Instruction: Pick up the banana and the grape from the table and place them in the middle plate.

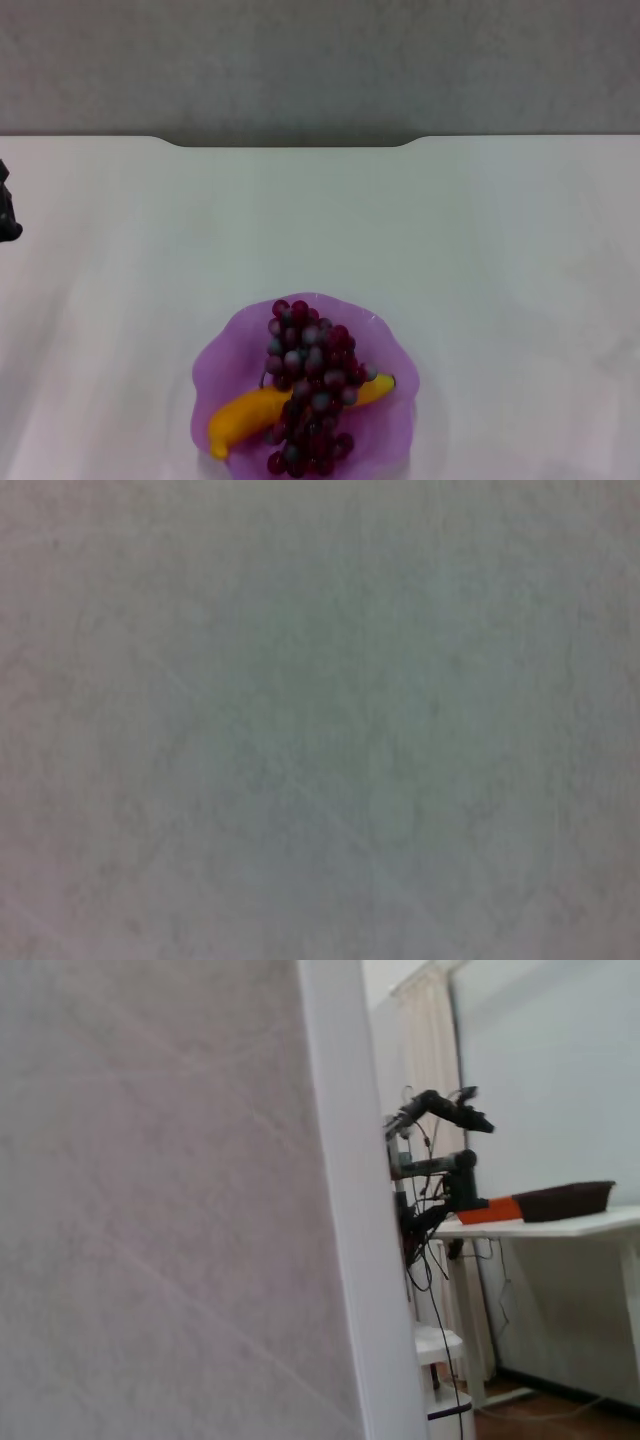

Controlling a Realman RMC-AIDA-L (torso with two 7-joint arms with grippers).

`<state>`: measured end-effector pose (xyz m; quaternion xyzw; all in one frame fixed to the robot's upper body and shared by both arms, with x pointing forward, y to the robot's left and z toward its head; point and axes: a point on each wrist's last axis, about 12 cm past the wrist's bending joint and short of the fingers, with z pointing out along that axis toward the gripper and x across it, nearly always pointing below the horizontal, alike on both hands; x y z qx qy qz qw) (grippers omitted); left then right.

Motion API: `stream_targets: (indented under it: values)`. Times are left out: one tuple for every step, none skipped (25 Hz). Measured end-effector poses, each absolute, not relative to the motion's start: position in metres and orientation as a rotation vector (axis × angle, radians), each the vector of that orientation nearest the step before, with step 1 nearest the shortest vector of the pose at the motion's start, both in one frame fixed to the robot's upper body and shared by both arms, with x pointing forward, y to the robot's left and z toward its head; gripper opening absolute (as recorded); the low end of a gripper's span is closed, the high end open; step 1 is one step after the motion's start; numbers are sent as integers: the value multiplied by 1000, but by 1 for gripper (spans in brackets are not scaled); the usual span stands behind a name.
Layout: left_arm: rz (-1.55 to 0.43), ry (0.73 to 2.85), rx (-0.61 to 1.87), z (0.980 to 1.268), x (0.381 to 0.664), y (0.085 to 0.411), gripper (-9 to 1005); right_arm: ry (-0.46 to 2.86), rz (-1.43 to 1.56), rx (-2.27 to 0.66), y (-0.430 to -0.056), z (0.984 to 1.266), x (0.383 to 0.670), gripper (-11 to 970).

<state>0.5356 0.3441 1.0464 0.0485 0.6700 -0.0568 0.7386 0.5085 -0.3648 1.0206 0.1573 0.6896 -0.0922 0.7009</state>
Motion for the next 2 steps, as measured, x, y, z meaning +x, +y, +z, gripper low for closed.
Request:
stream_targets:
  values:
    - [-122, 1468, 99, 1047, 536, 345, 21, 1533, -196, 361, -365, 1021, 509, 21]
    - [-118, 1465, 91, 1047, 536, 346, 21, 1530, -184, 372, -366, 1021, 510, 21]
